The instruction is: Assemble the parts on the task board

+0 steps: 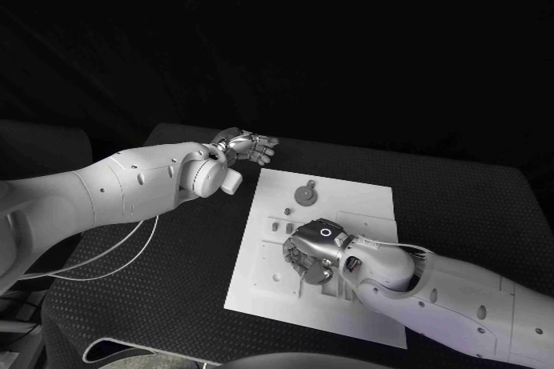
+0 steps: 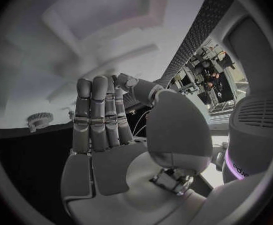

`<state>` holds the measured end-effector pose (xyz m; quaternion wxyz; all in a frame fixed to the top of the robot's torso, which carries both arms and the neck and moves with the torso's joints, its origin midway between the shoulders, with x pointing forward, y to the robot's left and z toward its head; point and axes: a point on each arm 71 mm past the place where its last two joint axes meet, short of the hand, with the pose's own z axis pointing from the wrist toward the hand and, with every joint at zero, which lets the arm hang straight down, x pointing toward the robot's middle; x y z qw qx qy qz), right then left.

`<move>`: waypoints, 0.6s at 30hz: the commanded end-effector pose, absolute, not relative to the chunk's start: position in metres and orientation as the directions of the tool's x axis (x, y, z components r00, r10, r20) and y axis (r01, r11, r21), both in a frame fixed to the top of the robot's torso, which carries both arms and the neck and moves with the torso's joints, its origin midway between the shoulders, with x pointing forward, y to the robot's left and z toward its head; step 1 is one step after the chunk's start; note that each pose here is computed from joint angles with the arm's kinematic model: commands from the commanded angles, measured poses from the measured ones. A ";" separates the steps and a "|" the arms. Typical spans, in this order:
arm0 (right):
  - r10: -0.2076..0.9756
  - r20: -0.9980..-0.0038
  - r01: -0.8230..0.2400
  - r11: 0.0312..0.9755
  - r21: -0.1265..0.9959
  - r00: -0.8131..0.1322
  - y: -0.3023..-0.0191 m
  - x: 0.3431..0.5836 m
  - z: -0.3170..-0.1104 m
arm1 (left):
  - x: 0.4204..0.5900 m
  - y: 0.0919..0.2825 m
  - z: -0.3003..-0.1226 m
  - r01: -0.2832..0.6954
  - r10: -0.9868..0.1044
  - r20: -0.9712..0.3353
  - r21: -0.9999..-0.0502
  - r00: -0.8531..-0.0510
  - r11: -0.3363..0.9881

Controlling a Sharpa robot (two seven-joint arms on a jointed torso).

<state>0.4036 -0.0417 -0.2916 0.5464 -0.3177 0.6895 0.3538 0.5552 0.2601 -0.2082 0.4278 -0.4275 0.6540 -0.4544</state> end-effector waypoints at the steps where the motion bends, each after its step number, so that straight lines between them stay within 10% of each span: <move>1: -0.114 -0.967 -0.825 0.550 0.129 -0.227 -0.043 0.400 -0.302 | 0.555 0.258 -0.206 -0.162 -0.946 -0.161 -0.964 -0.282 0.212; 18: 0.007 -0.974 -0.784 0.592 0.185 -0.225 -0.055 0.407 -0.297 | 0.555 0.259 -0.206 -0.166 -0.946 -0.161 -0.963 -0.281 0.213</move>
